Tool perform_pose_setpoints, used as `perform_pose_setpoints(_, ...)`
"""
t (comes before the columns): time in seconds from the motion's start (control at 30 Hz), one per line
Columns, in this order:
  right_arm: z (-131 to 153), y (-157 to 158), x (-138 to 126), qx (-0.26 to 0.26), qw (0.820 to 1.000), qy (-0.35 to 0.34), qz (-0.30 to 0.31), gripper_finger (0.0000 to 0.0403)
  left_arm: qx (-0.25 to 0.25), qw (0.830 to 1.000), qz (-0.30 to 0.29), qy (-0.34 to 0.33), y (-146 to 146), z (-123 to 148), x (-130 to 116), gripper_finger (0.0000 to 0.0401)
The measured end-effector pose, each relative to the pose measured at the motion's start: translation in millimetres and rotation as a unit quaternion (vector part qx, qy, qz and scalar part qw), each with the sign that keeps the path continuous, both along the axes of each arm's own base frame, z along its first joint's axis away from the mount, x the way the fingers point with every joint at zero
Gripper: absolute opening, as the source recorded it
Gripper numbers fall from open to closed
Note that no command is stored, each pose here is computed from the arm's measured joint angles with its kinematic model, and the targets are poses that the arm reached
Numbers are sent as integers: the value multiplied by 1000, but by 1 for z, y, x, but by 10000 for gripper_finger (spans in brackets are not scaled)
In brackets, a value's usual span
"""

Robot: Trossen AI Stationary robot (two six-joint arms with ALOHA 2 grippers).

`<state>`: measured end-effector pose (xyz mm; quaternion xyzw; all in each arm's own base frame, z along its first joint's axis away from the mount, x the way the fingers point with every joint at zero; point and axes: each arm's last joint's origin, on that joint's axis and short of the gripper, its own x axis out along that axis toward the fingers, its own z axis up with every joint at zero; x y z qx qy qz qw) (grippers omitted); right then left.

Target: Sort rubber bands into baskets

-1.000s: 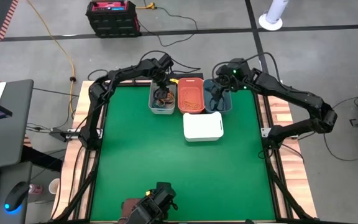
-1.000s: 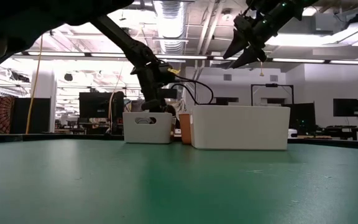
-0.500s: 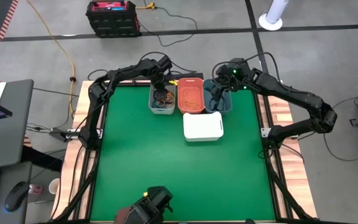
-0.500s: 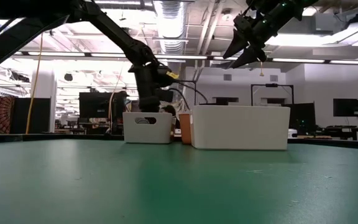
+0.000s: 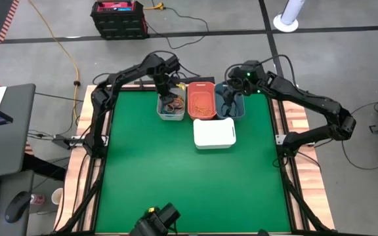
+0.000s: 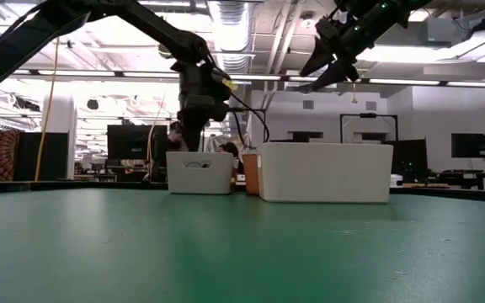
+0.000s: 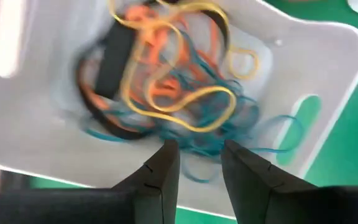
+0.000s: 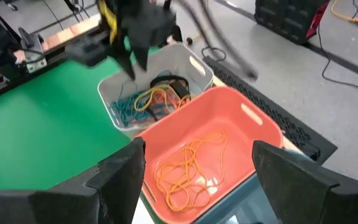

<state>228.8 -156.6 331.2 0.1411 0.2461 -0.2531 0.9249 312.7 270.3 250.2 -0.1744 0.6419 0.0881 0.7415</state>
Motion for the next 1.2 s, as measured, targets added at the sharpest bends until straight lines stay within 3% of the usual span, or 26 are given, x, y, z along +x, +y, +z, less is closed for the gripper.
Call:
perform_pose_setpoints(0.17, 2, 0, 1, -6, 1000, -9, 0, 320, -59, 996, 63, -1, -8, -10, 8, 108)
perform_pose_setpoints(0.33, 2, 2, 3, -5, 1000, -11, 8, 320, -40, 993, 107, 7, -18, -9, 19, 108)
perform_pose_setpoints(0.53, 1, 2, 2, 33, 999, -27, -16, 320, -56, 993, 102, 19, -31, -20, 25, 123)
perform_pose_setpoints(0.73, 1, 6, 5, 64, 997, -42, -1, 320, -30, 992, 99, 70, -37, -41, 21, 168)
perform_pose_setpoints(1.0, 2, 22, 15, 25, 998, -23, 46, 320, -20, 994, 87, 69, -38, -62, 20, 183)
perform_pose_setpoints(1.2, 2, 20, 14, 14, 999, -19, 31, 320, -15, 998, 20, 50, -44, -62, 26, 183)
